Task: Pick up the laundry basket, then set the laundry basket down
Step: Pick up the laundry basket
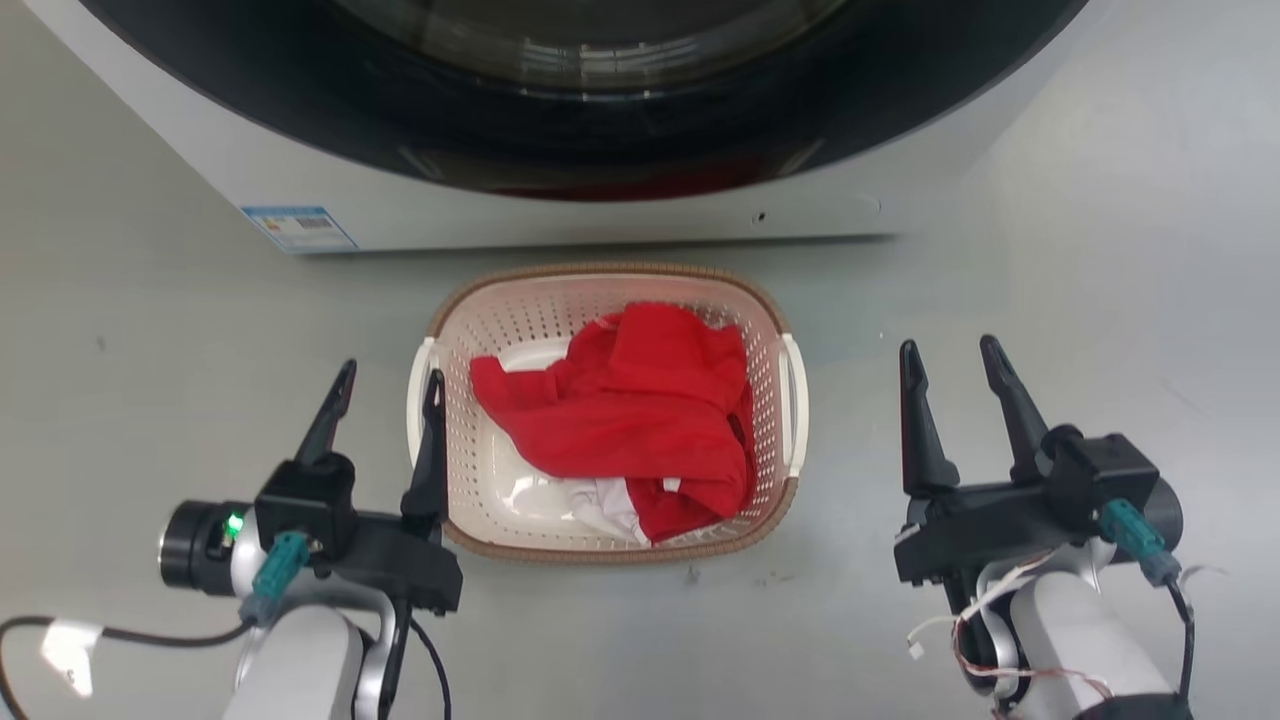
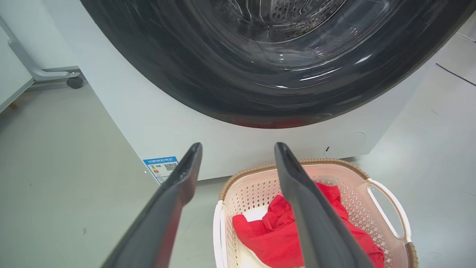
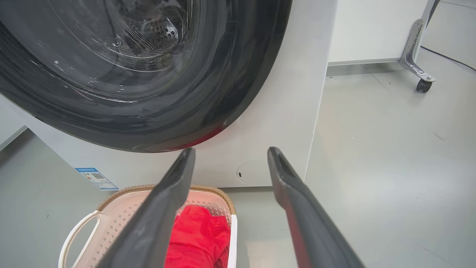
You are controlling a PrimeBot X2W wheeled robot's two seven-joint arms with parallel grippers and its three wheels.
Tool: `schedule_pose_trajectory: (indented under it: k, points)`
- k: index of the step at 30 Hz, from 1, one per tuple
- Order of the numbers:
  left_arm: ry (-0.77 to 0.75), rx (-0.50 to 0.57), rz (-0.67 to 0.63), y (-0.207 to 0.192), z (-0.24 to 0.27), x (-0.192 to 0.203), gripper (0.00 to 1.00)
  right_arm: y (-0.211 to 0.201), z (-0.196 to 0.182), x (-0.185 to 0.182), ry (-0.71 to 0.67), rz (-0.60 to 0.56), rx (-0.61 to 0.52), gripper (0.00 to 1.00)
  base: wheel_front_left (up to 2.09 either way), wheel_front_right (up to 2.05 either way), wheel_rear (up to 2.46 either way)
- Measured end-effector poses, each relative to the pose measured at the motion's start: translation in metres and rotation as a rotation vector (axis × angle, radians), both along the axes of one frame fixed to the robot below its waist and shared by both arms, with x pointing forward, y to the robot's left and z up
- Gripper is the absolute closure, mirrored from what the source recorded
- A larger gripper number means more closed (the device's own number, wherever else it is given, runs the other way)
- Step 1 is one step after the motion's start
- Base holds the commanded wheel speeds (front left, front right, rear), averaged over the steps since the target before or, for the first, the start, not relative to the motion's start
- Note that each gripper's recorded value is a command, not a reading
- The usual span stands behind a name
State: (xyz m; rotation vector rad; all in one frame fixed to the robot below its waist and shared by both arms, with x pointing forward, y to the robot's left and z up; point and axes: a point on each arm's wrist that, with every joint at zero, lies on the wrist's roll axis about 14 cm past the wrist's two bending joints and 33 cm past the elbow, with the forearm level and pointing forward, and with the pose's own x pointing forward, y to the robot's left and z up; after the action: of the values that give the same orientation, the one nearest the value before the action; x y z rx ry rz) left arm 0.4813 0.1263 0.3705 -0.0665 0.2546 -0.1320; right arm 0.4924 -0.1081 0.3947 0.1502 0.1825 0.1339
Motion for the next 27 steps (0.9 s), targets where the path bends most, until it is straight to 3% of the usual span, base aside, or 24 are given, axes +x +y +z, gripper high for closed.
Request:
schedule_pose_trajectory:
  k: [12,27]
  points:
    - [0.121,0.028,0.017,0.008,-0.068,0.034,0.0,0.0,-0.067,0.038,0.115,0.024,-0.023,0.0,0.0,0.0,0.0]
    - [0.325,0.04,0.023,0.006,-0.157,0.027,0.0,0.018,-0.15,0.035,0.305,0.061,0.014,0.0,0.0,0.0,0.0]
